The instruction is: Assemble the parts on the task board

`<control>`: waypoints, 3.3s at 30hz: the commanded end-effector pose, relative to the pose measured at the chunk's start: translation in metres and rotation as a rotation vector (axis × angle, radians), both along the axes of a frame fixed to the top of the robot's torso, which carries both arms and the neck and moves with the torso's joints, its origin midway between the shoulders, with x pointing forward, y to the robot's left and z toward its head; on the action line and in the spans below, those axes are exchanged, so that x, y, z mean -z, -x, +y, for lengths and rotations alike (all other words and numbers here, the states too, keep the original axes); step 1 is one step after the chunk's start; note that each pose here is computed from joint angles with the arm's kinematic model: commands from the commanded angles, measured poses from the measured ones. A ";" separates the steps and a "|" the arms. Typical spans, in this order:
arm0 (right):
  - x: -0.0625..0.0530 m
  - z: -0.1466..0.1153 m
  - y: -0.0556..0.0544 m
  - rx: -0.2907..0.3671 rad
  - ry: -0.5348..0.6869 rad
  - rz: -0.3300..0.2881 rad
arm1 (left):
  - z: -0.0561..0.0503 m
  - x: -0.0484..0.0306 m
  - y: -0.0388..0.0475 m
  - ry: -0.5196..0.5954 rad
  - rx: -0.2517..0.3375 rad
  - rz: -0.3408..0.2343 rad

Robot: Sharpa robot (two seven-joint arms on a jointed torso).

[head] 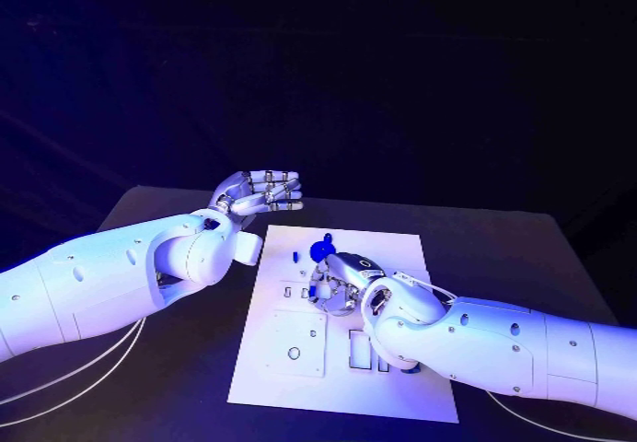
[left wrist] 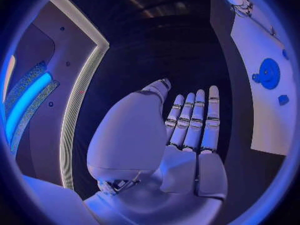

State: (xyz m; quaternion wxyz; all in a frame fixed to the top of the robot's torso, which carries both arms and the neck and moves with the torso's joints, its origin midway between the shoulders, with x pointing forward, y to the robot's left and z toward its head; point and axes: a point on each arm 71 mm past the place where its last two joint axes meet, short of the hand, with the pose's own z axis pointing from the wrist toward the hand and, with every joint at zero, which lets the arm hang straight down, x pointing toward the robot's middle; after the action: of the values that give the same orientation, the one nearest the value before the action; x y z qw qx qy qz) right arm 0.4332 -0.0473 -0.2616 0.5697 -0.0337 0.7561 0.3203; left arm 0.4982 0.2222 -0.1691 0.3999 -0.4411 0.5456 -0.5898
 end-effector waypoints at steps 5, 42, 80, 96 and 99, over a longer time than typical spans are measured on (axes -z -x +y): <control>0.001 0.002 0.002 -0.023 0.015 0.006 | -0.002 -0.0011 0.0002 0.008 0.023 -0.006; -0.086 -0.086 -0.011 0.053 -0.268 -0.036 | 0.004 0.0217 -0.0035 -0.414 0.203 0.084; -0.113 -0.174 -0.057 0.322 -0.415 0.074 | -0.047 0.0567 0.0007 -1.203 0.562 0.413; -0.111 -0.173 -0.059 0.323 -0.406 0.085 | -0.056 0.0596 0.0019 -1.204 0.597 0.416; -0.111 -0.173 -0.060 0.322 -0.405 0.086 | -0.058 0.0594 0.0019 -1.197 0.596 0.411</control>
State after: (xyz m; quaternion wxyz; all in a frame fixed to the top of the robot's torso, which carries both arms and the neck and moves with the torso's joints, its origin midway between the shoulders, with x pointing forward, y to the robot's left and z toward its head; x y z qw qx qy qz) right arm 0.4931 -0.2217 -0.1502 0.5817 0.2209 0.6905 0.3689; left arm 0.4971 0.1676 -0.2291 0.2891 -0.0859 0.9375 -0.1736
